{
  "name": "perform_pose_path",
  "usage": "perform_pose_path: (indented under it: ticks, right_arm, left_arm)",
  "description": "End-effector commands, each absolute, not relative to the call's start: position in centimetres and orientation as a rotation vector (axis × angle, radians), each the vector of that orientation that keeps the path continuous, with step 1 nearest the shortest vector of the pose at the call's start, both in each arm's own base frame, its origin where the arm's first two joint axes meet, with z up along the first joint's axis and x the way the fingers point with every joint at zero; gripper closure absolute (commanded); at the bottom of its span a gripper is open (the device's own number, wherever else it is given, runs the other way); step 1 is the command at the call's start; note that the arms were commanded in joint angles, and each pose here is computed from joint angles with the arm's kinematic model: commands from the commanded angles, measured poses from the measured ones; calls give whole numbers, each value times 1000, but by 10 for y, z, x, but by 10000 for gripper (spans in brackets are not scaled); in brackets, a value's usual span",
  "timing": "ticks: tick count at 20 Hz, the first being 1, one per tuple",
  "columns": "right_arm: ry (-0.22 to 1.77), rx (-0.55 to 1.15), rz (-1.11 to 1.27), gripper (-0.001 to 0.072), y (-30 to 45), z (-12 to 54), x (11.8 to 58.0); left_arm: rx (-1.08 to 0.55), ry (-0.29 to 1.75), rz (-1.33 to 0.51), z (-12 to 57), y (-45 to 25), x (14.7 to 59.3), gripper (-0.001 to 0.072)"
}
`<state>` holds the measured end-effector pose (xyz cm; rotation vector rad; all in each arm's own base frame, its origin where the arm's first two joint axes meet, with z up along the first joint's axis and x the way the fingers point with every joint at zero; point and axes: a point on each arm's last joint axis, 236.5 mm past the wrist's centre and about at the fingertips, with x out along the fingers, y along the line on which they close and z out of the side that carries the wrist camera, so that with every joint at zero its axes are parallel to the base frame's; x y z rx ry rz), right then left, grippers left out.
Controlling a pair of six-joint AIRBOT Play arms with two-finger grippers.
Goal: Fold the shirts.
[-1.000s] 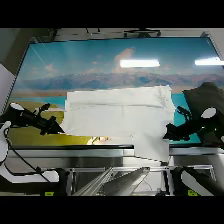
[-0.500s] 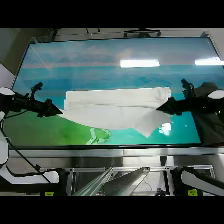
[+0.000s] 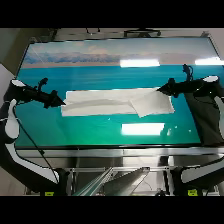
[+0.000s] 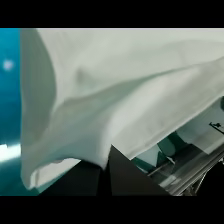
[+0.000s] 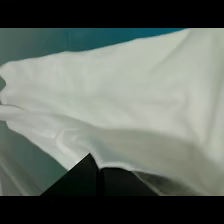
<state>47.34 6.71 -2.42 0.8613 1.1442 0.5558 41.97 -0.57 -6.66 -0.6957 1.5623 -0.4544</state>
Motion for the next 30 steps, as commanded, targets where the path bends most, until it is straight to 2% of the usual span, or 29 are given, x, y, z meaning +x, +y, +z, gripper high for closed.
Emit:
perform_pose_path:
  ticks: [1,5,9,10,11,12,13,14,15,16,17,18,22,28,29,30]
  right_arm:
    - [1107,813,519,694,55,-70,496]
    - [1081,736,483,694,42,-94,504]
    - [1073,732,471,693,39,-94,507]
    - [1077,734,483,669,41,-92,505]
    - [1080,734,503,539,43,-87,504]
    - [1077,729,530,460,44,-78,504]
    - [1069,718,551,388,42,-67,505]
    - [1064,709,548,261,35,-57,508]
    - [1080,692,524,190,23,-52,508]
    - [1114,666,490,189,10,-52,505]
    - [1160,640,450,155,-5,-55,499]
    - [1212,621,390,10,-22,-62,491]
    - [1339,628,297,7,-56,-85,462]
    - [1434,676,406,8,-19,-108,450]
    - [1439,706,441,8,-6,-108,450]
    - [1429,727,495,8,8,-106,452]
  left_arm:
    - [-700,1584,-449,-99,-8,443,690]
    - [-685,1586,-461,-113,-9,456,690]
    - [-666,1555,-465,-107,-6,468,689]
    - [-664,1552,-479,-102,-9,469,688]
    - [-661,1551,-507,-94,-14,470,687]
    - [-668,1546,-547,-81,-19,470,685]
    - [-673,1535,-587,-67,-23,471,520]
    - [-674,1513,-626,-52,-27,475,302]
    - [-664,1499,-640,-41,-27,478,113]
    - [-655,1487,-625,-30,-23,483,-13]
    - [-643,1467,-615,-21,-20,488,-13]
    - [-638,1441,-601,-13,-16,493,-13]
    - [-647,1322,-518,4,-1,509,-13]
    - [-657,1299,-511,11,-8,511,8]
    - [-645,1317,-533,11,-18,508,157]
    - [-632,1334,-556,12,-29,505,368]
